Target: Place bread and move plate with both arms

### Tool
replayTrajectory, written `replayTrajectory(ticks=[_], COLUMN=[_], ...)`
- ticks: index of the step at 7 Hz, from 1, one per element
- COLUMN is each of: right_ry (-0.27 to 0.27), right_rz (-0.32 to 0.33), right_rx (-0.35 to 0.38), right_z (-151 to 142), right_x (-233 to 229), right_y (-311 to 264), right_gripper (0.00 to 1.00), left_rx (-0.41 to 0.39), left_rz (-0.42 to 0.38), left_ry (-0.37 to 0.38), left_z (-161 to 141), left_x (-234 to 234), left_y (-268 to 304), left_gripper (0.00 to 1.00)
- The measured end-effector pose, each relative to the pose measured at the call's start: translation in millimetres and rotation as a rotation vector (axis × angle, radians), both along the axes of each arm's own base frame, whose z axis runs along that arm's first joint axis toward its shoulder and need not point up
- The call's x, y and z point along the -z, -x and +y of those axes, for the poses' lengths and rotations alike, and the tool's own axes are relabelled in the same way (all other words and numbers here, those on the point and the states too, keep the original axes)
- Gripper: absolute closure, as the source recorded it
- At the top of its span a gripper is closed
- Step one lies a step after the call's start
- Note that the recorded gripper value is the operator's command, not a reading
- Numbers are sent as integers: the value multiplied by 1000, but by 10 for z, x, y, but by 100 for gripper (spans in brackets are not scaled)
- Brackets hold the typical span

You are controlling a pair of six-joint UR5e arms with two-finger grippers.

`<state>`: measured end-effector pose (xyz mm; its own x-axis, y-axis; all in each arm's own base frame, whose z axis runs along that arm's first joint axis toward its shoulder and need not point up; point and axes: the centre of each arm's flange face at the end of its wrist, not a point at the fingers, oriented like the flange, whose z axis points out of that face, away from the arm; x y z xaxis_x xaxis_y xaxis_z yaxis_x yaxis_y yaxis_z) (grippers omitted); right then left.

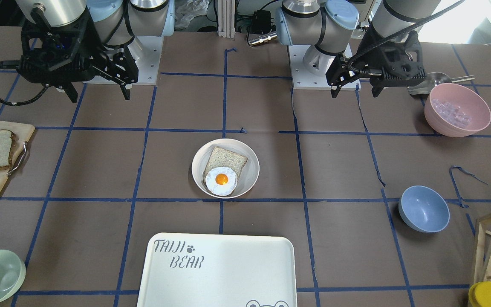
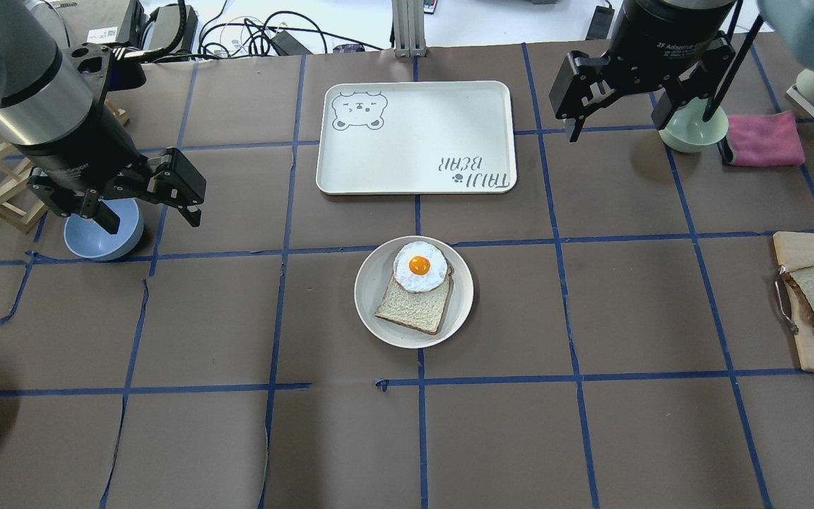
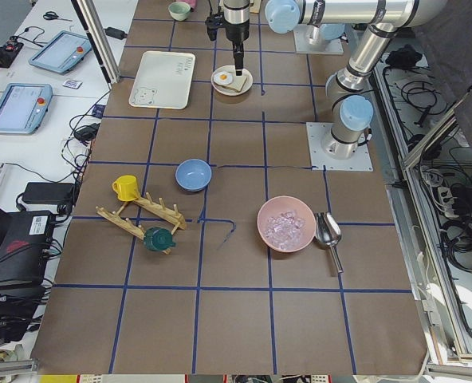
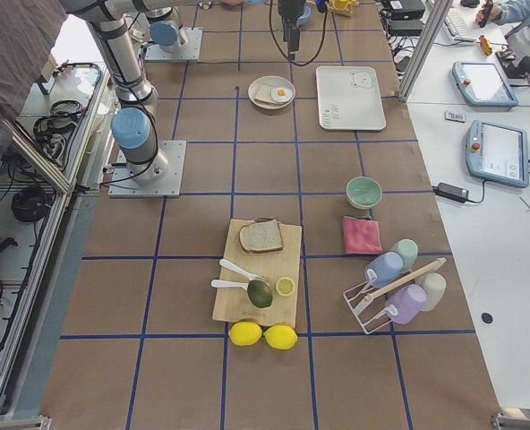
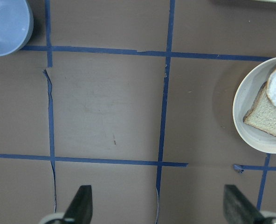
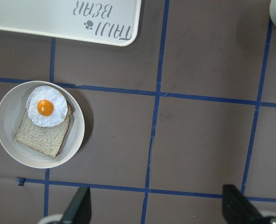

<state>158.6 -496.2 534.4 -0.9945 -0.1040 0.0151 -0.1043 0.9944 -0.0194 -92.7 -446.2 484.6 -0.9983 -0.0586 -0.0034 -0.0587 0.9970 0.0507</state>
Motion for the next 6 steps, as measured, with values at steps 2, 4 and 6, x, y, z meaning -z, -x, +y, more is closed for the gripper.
replayTrajectory(ticks=[2,4,6], right_ry=[0,1,0], right_rz=[0,0,0], right_rx=[1,2,2], right_z=[-6,-10,-12], right_x=[6,3,7], right_y=[5,9,16], right_gripper=[0,0,0], left_rx=[0,0,0], left_rz=[-2,-8,-34], left_ry=[0,-4,-9], left_z=[1,7,12], left_x=[0,14,22], left_y=[-2,-10,-42], left_gripper=[0,0,0])
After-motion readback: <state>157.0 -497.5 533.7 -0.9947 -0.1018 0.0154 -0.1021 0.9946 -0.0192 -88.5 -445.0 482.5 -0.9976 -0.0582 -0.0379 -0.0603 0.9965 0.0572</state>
